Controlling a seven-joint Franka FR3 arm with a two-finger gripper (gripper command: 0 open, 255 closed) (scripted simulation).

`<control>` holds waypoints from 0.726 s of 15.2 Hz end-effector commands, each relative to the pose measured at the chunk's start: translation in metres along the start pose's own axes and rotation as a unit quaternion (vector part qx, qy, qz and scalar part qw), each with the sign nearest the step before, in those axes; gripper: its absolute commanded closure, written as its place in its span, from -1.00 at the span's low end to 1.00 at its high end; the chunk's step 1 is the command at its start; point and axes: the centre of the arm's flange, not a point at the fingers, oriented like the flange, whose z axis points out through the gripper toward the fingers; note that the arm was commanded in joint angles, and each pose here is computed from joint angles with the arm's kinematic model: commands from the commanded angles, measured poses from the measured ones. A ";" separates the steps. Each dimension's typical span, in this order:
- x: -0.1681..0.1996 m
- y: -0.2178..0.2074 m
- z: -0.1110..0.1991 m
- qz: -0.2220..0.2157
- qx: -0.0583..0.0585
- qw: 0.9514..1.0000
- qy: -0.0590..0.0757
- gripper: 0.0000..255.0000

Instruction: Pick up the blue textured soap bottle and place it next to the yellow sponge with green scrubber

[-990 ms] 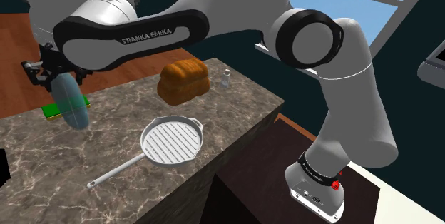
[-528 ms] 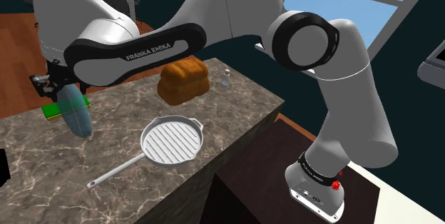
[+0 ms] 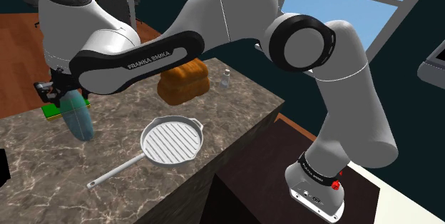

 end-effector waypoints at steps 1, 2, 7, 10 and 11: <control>0.000 0.000 0.000 0.000 0.000 1.000 0.000 1.00; 0.000 0.000 0.000 0.000 0.000 1.000 0.000 1.00; 0.000 0.000 0.000 0.000 0.000 1.000 0.000 -1.00; 0.000 0.000 -0.014 0.000 0.000 1.000 0.000 -1.00; 0.000 0.000 -0.027 0.000 0.000 1.000 0.000 -1.00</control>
